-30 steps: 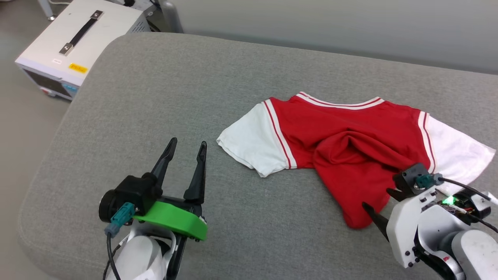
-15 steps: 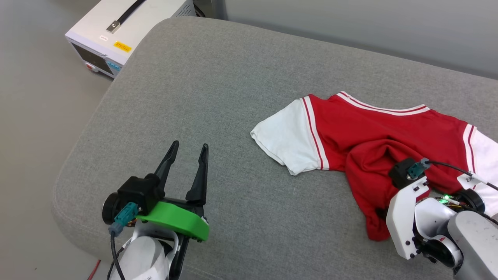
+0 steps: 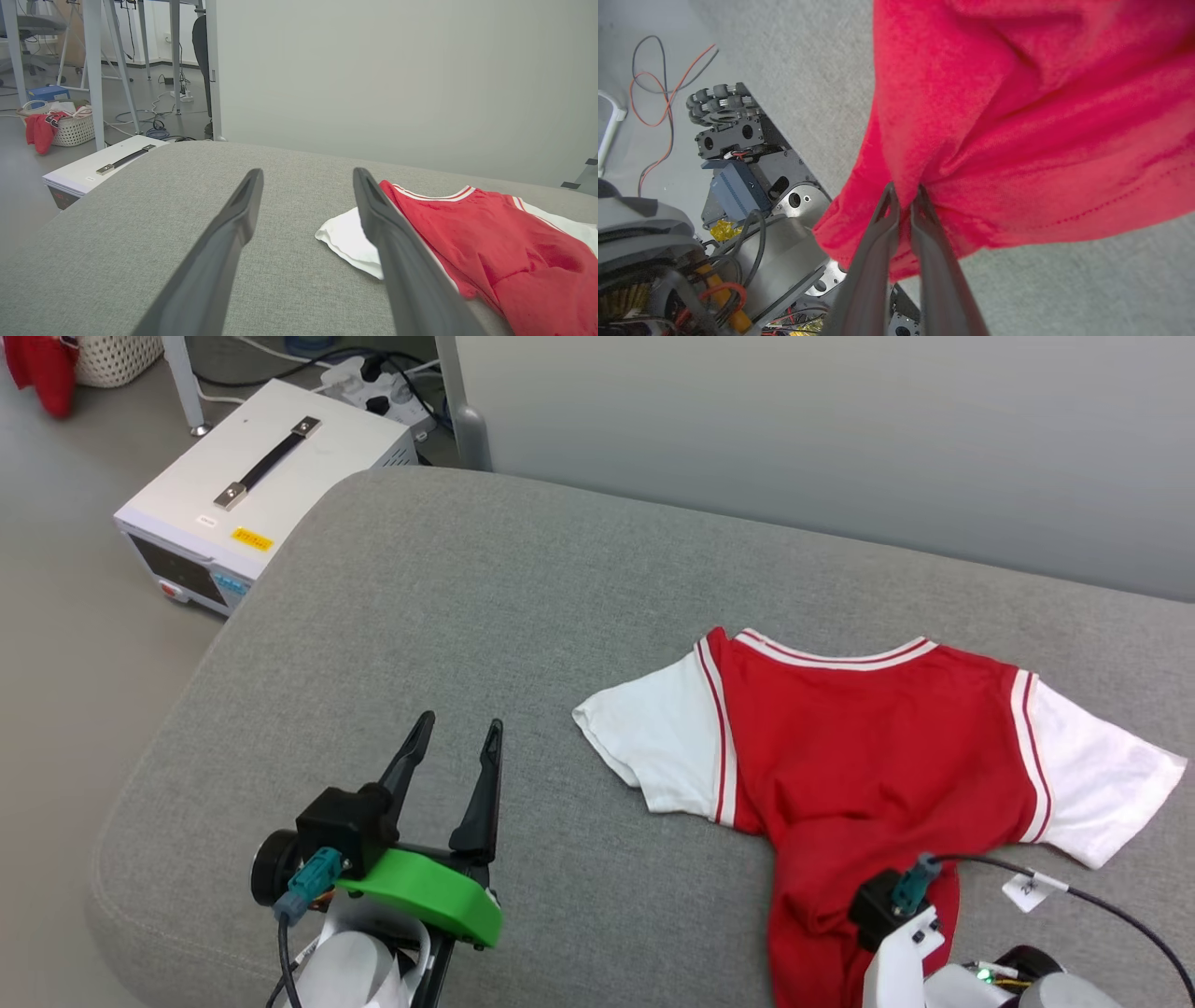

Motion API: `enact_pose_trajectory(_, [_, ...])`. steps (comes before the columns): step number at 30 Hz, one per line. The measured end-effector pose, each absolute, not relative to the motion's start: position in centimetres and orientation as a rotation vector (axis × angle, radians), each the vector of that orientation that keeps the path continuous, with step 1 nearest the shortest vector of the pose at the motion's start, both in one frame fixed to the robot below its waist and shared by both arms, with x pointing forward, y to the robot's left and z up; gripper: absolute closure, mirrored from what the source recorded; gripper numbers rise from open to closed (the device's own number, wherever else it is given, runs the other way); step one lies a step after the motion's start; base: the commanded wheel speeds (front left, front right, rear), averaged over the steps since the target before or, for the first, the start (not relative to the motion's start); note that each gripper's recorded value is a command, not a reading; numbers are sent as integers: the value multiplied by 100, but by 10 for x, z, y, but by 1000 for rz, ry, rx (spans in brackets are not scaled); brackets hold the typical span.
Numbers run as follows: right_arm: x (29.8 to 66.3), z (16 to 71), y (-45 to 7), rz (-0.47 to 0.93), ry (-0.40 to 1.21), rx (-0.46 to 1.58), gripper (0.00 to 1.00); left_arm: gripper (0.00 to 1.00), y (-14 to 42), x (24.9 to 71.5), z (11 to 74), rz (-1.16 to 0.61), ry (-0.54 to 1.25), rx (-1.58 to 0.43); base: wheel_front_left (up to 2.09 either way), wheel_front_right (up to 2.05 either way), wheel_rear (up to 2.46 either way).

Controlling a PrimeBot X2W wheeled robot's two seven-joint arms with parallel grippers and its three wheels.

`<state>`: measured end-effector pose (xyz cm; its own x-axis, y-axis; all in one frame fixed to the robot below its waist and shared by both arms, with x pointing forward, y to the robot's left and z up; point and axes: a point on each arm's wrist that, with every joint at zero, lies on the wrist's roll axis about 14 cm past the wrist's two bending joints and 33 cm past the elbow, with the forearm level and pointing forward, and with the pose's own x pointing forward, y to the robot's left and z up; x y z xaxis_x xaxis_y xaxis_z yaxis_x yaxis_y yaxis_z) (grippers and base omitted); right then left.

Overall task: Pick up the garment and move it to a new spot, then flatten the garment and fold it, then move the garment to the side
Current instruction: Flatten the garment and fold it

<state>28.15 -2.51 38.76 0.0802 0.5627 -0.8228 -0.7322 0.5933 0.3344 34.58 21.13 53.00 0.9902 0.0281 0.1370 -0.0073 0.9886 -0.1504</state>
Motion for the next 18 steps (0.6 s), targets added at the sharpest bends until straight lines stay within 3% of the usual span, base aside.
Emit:
enact_pose_trajectory(10, [222, 390, -5, 1062, 1204, -121, 100, 0, 204, 340, 540, -9, -172, -149, 0, 0, 0])
enact_pose_trajectory(14, [219, 389, 2, 1069, 1186, -114, 100, 0, 206, 338, 539, -4, -168, -147, 0, 0, 0])
enact_pose_trajectory(15, [225, 391, 3, 1057, 1158, -105, 56, 0, 205, 339, 538, -5, -167, -147, 0, 0, 0])
enact_pose_trajectory(16, [230, 393, 4, 1044, 1132, -95, 0, 0, 205, 339, 538, -7, -166, -147, 0, 0, 0])
enact_pose_trajectory(18, [244, 399, 3, 1013, 1079, -71, 0, 0, 204, 339, 537, -12, -161, -147, 0, 0, 0])
